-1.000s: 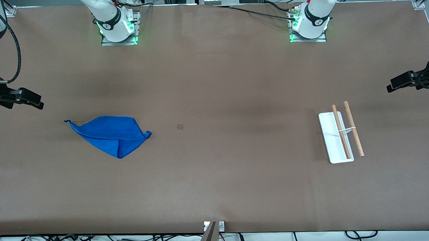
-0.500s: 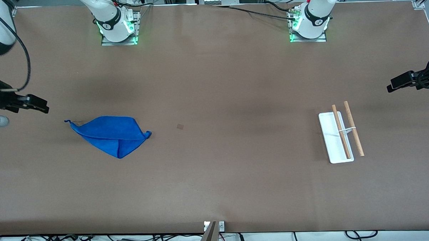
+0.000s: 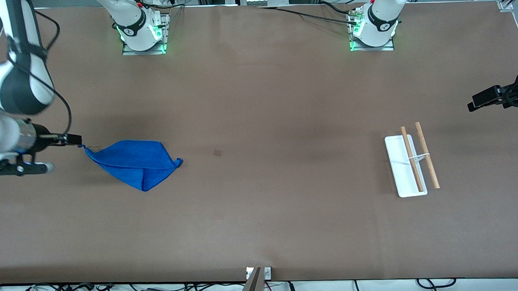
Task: Pass towel and hang on rack
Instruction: 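Lower the right gripper and grasp the blue towel's corner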
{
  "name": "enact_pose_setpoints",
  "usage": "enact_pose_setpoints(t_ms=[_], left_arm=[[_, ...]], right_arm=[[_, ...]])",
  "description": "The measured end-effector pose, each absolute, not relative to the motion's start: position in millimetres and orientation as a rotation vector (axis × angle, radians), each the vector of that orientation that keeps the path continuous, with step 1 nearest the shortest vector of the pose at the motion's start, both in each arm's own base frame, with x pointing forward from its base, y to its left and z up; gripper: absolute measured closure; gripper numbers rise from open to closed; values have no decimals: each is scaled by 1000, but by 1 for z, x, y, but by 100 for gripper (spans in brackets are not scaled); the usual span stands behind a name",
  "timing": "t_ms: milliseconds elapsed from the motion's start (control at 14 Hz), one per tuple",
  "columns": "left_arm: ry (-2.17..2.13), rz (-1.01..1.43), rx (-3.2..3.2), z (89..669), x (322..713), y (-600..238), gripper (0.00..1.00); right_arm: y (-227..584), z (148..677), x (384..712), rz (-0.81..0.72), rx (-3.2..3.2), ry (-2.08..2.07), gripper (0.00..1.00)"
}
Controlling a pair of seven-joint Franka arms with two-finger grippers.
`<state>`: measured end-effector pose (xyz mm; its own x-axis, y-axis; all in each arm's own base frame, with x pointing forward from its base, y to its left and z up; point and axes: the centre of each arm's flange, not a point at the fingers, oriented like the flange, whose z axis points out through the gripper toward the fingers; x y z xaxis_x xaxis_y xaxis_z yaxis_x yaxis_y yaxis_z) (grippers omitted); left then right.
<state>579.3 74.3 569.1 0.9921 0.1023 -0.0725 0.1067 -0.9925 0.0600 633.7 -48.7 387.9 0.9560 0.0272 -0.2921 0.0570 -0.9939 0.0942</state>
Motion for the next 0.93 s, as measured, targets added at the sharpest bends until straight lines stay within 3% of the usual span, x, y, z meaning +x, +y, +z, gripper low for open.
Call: enact_pose_setpoints(t_ms=[286, 571, 929], left_arm=[[162, -107, 3072, 569, 579, 75, 0], [162, -107, 3072, 569, 579, 75, 0], [162, -107, 3072, 569, 579, 75, 0]], right_arm=[[-77, 291, 636, -664, 2965, 285, 0], [-103, 226, 641, -661, 2973, 518, 0], [-124, 194, 637, -692, 2972, 709, 0]])
